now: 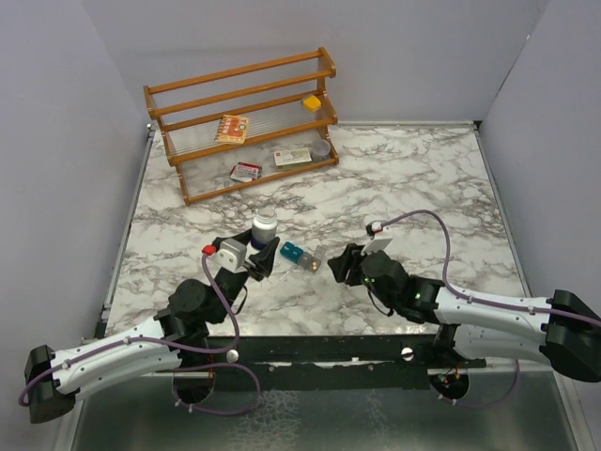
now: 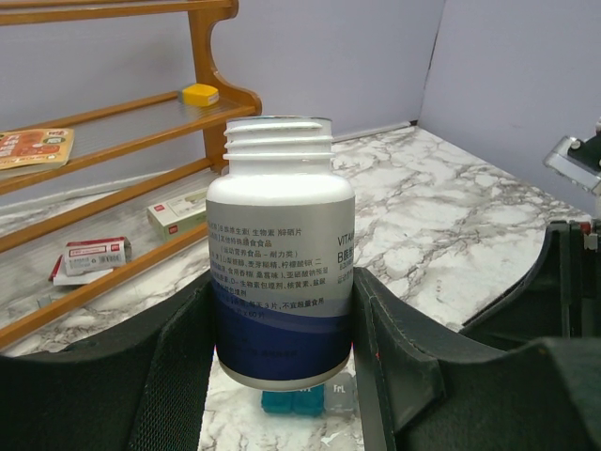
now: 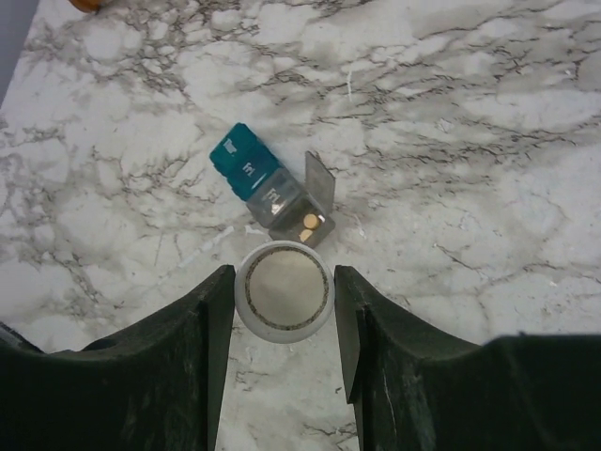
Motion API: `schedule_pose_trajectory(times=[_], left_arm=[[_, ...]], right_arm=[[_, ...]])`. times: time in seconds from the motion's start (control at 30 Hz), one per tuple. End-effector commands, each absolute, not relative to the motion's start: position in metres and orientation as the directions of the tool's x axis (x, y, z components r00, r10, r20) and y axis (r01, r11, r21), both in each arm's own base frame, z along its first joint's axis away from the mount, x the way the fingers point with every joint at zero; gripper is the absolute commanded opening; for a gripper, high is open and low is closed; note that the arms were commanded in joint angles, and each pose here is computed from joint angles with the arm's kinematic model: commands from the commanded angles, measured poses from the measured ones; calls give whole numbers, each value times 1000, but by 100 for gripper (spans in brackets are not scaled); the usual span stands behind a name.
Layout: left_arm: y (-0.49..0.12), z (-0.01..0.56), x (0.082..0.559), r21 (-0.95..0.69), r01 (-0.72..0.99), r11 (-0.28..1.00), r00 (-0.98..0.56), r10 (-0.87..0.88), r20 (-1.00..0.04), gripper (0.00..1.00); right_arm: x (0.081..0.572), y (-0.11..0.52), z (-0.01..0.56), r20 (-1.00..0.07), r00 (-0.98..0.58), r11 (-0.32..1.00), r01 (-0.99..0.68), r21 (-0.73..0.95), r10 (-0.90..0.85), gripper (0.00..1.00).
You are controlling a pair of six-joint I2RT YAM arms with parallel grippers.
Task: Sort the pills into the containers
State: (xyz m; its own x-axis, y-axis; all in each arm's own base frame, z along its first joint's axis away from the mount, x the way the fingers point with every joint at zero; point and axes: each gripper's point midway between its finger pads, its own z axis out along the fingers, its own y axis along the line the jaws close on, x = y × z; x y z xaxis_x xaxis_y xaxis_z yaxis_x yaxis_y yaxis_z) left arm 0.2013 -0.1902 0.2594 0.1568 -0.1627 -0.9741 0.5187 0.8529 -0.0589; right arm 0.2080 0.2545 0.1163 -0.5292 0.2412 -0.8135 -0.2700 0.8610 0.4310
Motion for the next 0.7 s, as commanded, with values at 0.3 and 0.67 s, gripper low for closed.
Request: schedule_pose_trajectory(times=[0.3, 0.67], left_arm=[[-196, 257, 189, -80, 593, 801, 170, -222, -960, 1], [-197, 254, 191, -65, 587, 807, 168, -200, -965, 1]], right_arm=[[223, 309, 194, -881, -416, 761, -488, 427, 227, 54], [252, 304, 189, -852, -469, 739, -483, 469, 234, 46]])
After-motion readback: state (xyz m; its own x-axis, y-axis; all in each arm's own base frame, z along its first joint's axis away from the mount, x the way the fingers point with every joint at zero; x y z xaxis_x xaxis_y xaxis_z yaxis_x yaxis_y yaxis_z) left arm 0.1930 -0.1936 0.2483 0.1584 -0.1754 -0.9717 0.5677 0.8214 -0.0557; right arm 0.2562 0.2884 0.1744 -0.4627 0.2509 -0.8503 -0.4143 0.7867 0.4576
